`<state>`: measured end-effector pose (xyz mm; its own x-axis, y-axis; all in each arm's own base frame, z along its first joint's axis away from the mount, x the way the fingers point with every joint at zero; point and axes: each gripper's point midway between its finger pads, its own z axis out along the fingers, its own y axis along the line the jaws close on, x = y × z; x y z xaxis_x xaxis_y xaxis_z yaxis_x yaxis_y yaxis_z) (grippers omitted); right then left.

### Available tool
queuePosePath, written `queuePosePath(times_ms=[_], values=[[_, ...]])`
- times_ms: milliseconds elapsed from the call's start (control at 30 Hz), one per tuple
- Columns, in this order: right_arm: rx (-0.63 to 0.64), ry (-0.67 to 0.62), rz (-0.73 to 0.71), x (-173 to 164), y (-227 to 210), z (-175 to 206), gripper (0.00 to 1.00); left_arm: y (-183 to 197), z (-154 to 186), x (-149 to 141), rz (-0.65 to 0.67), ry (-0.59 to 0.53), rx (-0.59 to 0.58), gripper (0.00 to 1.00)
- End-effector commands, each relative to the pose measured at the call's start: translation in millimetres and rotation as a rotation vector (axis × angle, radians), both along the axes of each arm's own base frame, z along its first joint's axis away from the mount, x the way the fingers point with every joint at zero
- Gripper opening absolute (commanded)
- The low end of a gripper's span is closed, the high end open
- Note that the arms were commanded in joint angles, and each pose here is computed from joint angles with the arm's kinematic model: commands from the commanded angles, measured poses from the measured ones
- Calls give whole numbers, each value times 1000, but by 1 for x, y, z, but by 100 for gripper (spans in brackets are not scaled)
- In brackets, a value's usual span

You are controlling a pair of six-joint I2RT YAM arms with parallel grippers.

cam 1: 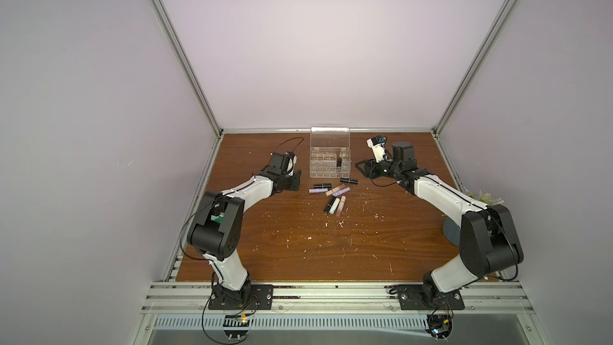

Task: Arrange the lipsticks in the organizer
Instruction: Pick up the lipstick at the center of the board.

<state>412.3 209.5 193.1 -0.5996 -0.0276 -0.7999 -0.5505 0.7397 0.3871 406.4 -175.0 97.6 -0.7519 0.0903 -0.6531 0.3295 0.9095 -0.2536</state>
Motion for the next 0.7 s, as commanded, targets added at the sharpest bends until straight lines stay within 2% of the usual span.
queuePosePath(times_ms=[0, 67, 200, 400, 500, 667], values=[[232, -81, 255, -27, 36, 72, 60, -49, 65, -21, -237, -167, -234, 24], [316, -65, 383, -43, 50, 84, 76, -64, 90, -38, -330, -217, -346, 24], [408, -54, 509, -60, 61, 98, 87, -79, 124, -63, -445, -277, -519, 24], [430, -34, 624, -77, 90, 101, 82, -90, 148, -86, -542, -315, -655, 24], [427, -25, 645, -79, 100, 99, 80, -94, 153, -91, -570, -314, -676, 25], [438, -10, 634, -73, 105, 98, 71, -98, 165, -99, -598, -331, -690, 27]])
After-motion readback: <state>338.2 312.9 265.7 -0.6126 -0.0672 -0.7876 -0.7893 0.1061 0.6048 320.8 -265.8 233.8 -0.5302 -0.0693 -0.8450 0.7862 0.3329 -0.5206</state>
